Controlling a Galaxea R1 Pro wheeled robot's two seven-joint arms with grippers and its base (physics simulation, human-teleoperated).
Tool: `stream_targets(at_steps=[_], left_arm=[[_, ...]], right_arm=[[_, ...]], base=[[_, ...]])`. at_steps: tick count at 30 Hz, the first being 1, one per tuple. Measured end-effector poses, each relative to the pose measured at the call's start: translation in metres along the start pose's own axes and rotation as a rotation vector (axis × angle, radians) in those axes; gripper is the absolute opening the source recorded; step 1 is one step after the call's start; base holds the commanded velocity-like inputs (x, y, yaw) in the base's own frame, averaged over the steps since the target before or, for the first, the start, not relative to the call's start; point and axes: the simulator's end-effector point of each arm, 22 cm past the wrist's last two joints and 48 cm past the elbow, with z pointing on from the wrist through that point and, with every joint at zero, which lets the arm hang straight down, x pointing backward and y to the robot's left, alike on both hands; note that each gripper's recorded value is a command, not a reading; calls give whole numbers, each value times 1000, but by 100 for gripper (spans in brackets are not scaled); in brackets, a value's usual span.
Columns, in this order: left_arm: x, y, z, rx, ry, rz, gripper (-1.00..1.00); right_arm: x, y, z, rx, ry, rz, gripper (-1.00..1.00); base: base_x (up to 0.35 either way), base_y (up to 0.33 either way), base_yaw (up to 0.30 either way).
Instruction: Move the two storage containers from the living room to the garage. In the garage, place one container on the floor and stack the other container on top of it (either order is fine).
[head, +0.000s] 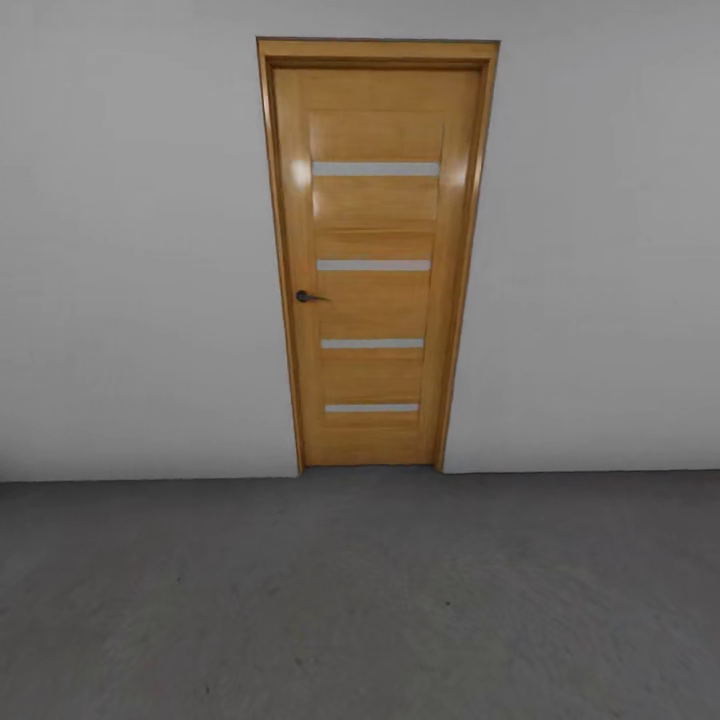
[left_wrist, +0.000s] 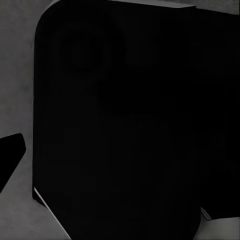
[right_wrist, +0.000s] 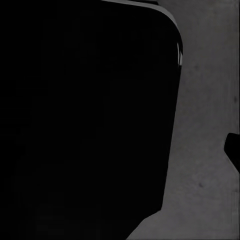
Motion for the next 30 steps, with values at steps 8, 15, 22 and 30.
stream_targets(at_steps=[8, 15, 22, 30], left_arm=[[0, 2, 0, -2, 0, -4, 100], [0, 2, 0, -3, 0, -7, 100], [0, 2, 0, -3, 0, -5, 100], [0, 2, 0, -3, 0, -5, 100]], right_arm=[[-1, 2, 0, -3, -2, -4, 100], [0, 1, 0, -1, -2, -8, 100], [0, -5, 0, 6, -1, -8, 100], [0, -4, 0, 5, 1, -11, 100]], base=[[275, -232, 43], [305, -108, 202], [321, -2, 16], [322, 0, 0]])
